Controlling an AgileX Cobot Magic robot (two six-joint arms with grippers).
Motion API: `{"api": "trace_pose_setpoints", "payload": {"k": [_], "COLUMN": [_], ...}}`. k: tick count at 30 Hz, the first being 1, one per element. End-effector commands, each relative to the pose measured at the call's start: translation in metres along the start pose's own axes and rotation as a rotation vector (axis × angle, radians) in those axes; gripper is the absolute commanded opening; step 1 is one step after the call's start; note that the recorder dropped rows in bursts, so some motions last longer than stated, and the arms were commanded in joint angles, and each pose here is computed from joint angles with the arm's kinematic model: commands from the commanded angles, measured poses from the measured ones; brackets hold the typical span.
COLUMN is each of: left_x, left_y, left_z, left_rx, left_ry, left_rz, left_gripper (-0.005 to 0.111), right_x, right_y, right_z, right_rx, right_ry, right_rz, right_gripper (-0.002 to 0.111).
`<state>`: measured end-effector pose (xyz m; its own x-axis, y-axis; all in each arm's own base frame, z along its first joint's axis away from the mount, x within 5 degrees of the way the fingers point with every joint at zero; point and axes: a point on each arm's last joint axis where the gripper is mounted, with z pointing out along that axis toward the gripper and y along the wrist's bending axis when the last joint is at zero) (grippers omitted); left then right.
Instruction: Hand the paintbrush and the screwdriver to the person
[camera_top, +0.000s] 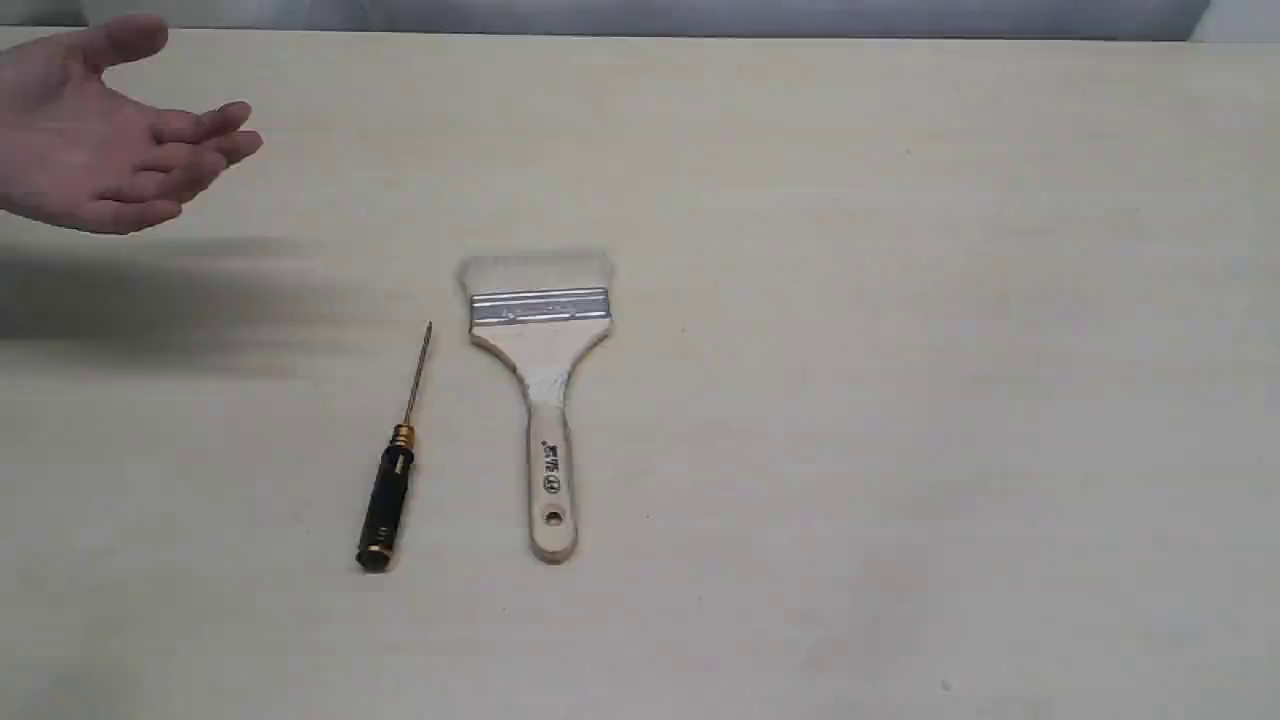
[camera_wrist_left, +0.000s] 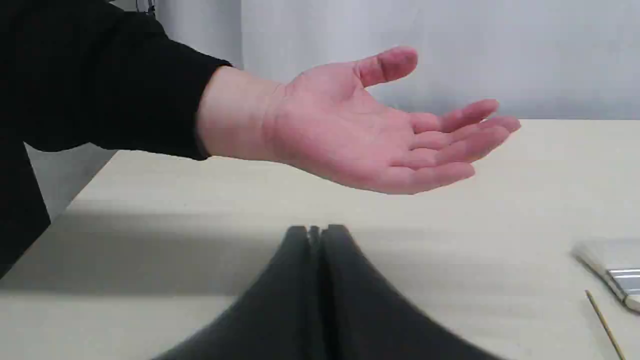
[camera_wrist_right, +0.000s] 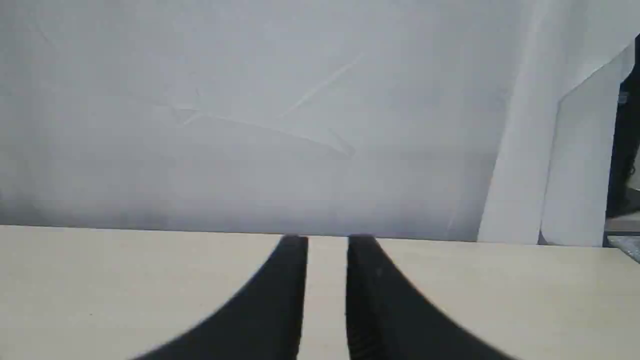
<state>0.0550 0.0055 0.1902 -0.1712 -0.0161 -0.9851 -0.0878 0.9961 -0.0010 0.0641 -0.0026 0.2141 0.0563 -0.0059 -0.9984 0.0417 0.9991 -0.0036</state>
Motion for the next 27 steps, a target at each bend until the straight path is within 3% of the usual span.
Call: {"api": "trace_pose_setpoints", "payload": {"k": [1, 4, 11, 15, 20, 23, 27], "left_x": [0.0, 0.0, 0.0, 0.0, 0.0, 0.0, 0.0], "left_y": [0.0, 0.0, 0.0, 0.0, 0.0, 0.0, 0.0], "left_z": [0.0, 0.0, 0.0, 0.0, 0.0, 0.0, 0.0], "left_rx": [0.007, 0.007, 0.007, 0.007, 0.008, 0.008, 0.008], "left_ry": [-0.012, -0.012, -0.012, -0.009, -0.011, -0.011, -0.011], "left_rz": [-0.004, -0.004, -0.004, -0.006, -0.006, -0.006, -0.006], "left_gripper": [0.0, 0.0, 0.0, 0.0, 0.0, 0.0, 0.0], "right_x": [0.0, 0.0, -0.008, -0.025, -0.068, -0.095, -0.114], "right_y": [0.0, 0.0, -0.001, 0.008, 0.029, 0.045, 0.073], "right_z": [0.0, 0.0, -0.001, -0.001, 0.004, 0.022, 0.057], "right_rx": [-0.003, -0.002, -0.007, -0.136, -0.414, -0.518, -0.529], "right_ry": [-0.011, -0.011, -0.092, -0.102, -0.134, -0.034, 0.184], "right_rz": [0.009, 0.032, 0.275, 0.309, 0.205, 0.148, 0.037], "right_gripper": [0.017, 0.017, 0.017, 0.022, 0.051, 0.052, 0.052]}}
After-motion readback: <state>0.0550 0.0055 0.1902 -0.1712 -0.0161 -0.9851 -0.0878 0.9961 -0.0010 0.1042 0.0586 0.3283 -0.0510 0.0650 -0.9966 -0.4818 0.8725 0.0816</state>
